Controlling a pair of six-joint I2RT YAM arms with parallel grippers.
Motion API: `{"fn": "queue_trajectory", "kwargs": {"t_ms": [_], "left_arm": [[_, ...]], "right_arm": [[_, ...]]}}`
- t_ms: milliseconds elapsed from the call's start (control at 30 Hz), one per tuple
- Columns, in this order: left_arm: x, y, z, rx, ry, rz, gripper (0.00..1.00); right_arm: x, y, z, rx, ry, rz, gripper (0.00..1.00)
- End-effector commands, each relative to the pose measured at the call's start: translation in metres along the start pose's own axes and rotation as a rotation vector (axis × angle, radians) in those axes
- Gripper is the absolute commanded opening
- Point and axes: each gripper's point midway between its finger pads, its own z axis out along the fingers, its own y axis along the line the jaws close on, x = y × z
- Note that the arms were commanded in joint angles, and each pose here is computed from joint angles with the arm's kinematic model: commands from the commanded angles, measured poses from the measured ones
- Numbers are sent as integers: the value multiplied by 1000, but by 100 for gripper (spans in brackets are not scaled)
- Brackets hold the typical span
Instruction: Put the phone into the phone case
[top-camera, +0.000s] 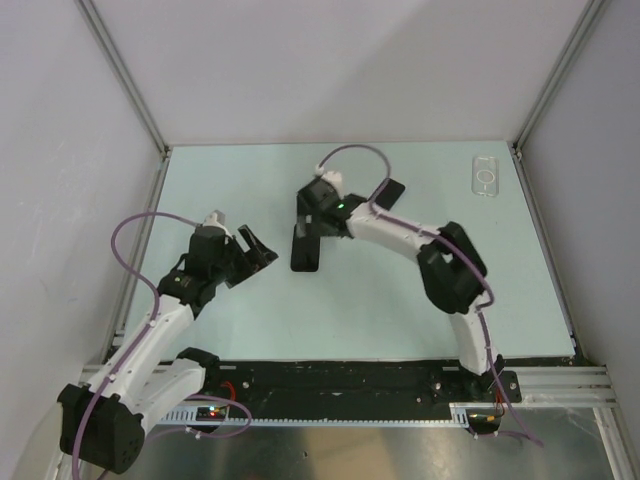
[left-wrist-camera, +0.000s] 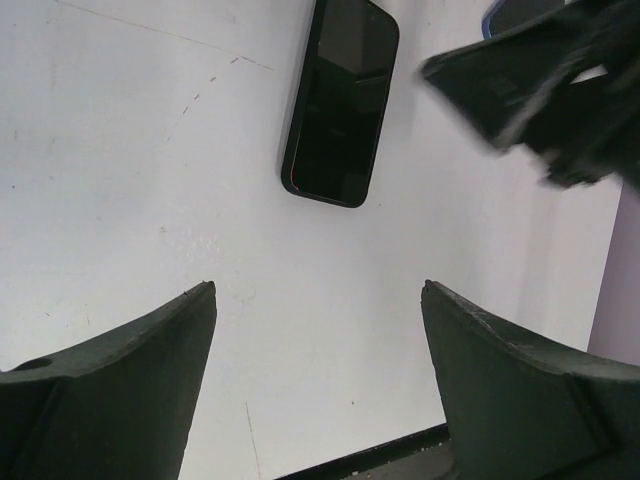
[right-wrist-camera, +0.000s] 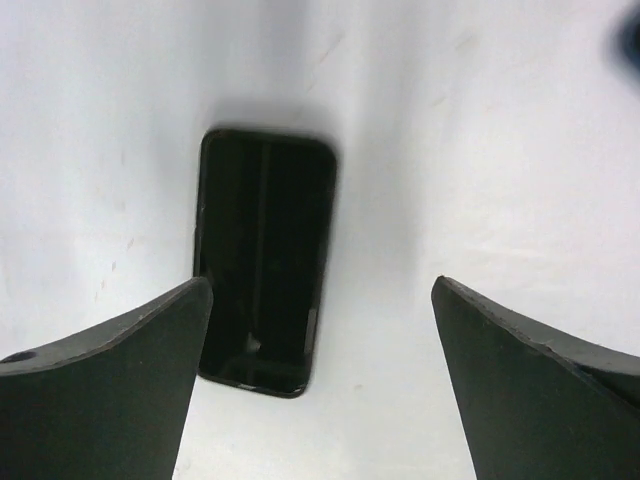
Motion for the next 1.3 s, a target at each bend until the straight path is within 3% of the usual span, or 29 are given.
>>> {"fn": "queue_trajectory", "kwargs": {"t_ms": [0, 300, 667, 867, 1267], "left_arm": [[-4, -9, -6, 49, -4, 50, 88], [-3, -13, -6, 70, 16, 83, 88], [-3, -6, -1, 62, 49, 69, 88], [-7, 0, 1, 50, 45, 48, 88], [-8, 4, 6, 45, 57, 26, 88]], "right_arm": [[-97, -70, -44, 26, -179, 67, 95], [-168, -261, -17, 218, -215, 224, 67], [-180, -414, 29, 346, -134, 420, 59], [-173, -454, 45, 346, -97, 496, 57], [-147, -485, 64, 352, -21, 553, 57]]}}
